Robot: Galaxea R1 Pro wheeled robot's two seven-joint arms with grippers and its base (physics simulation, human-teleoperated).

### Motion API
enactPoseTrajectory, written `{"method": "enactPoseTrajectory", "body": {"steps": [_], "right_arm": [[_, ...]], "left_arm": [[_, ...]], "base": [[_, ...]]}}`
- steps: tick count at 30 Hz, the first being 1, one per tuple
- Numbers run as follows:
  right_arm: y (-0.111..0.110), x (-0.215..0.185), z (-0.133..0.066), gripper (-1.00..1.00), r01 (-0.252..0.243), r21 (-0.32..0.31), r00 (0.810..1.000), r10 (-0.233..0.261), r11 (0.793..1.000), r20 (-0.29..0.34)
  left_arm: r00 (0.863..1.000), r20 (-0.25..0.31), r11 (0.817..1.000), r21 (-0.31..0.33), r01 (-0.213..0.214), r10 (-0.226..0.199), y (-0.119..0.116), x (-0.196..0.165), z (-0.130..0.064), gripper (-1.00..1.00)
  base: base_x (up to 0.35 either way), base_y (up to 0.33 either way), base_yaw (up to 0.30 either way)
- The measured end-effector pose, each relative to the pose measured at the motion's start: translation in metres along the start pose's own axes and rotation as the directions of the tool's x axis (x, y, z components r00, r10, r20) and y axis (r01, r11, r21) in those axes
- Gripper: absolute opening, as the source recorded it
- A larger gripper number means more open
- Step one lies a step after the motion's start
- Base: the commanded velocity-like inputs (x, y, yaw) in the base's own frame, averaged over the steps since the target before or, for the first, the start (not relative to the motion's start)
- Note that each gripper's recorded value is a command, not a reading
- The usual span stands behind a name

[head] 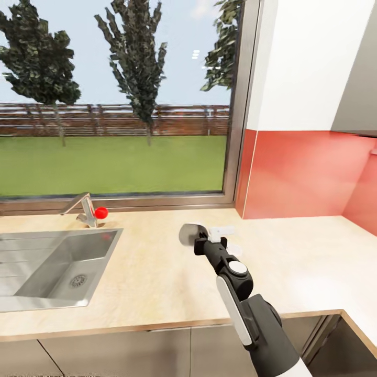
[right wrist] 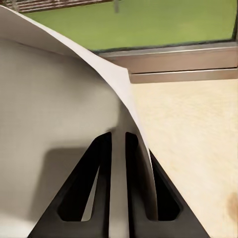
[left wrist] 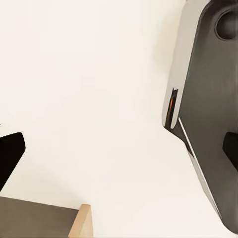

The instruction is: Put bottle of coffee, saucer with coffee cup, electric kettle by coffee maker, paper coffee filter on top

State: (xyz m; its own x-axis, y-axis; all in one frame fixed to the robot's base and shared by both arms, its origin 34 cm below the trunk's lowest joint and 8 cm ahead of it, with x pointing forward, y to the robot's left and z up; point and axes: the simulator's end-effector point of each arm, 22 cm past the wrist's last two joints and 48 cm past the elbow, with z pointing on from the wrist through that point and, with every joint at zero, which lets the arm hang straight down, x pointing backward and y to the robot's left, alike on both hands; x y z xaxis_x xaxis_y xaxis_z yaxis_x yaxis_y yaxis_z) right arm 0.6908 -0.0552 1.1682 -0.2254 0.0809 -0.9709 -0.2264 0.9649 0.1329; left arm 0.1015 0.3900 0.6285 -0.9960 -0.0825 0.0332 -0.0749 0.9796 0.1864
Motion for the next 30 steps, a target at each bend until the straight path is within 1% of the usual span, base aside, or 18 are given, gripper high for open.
{"method": "enactPoseTrajectory", "body": {"steps": [17,24,26,30], "right_arm": [[0.0014,-0.0024,-0.0011,-1.0,0.0,-0.002,1.0,0.0,1.0,0.004],[0.0008,-0.0025,-0.0011,-1.0,-0.001,-0.001,1.0,0.001,1.0,0.004],[0.0006,-0.0024,-0.0011,-1.0,-0.001,-0.001,1.0,0.001,1.0,0.004],[0.0008,-0.0021,-0.0009,-1.0,-0.001,-0.001,1.0,0.001,1.0,0.004]], "left_arm": [[1.0,0.006,1.0,0.001,0.005,-0.005,-0.0011,-0.0026,0.0,1.0],[1.0,0.016,1.0,0.001,0.006,-0.006,-0.0017,-0.0049,-0.0001,1.0],[1.0,0.019,1.0,0.002,0.0,0.0,-0.0018,-0.0055,-0.0001,1.0],[1.0,0.021,1.0,0.007,-0.001,0.001,-0.0046,-0.0062,-0.0001,1.0]], "base": [[0.0,0.004,0.268],[0.0,0.279,0.279],[0.0,0.286,0.279],[0.0,0.106,0.279]]}}
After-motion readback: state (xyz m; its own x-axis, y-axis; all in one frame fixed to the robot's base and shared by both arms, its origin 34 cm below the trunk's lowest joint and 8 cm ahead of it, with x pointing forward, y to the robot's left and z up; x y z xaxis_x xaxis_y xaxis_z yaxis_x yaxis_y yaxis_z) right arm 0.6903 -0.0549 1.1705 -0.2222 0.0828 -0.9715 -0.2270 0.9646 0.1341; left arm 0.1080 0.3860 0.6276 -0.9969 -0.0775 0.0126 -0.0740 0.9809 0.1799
